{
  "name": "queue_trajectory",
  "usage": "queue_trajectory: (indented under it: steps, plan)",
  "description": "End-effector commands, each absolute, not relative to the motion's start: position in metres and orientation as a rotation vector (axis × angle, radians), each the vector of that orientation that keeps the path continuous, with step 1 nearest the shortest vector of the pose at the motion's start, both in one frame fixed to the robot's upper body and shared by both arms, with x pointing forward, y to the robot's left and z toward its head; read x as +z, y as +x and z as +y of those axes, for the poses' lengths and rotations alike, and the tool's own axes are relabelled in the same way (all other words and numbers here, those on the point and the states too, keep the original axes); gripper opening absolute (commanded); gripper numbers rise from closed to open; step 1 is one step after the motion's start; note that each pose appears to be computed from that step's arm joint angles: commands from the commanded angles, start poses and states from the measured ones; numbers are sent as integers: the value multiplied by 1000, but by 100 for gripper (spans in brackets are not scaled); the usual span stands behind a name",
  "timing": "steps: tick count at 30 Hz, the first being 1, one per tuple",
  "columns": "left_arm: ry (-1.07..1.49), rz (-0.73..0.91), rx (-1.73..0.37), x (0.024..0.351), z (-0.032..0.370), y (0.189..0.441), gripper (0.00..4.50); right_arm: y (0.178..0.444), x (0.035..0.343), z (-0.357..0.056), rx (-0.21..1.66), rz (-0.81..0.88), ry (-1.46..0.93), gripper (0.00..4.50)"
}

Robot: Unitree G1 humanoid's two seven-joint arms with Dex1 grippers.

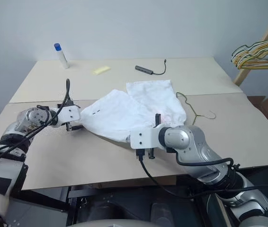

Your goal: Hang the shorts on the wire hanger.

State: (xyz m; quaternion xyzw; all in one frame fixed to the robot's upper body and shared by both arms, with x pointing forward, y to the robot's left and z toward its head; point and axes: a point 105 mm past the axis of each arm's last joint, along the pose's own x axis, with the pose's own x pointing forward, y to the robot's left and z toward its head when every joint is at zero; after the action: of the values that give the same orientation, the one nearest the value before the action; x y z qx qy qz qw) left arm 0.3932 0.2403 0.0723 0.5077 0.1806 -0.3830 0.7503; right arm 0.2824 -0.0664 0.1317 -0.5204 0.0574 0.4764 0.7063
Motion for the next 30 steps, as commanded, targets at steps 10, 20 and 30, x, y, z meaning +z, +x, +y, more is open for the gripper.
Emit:
queue_trajectory:
  steps: [10,20,30]
  plan:
    - [1012,427,-939,68,230,387,25,305,138,-79,896,93,-1116,0]
    - [1128,332,-902,92,240,390,2,328,124,-96,800,115,-1224,0]
    - [1217,390,-947,113,275,349,2,351,150,-45,815,-111,-1185,0]
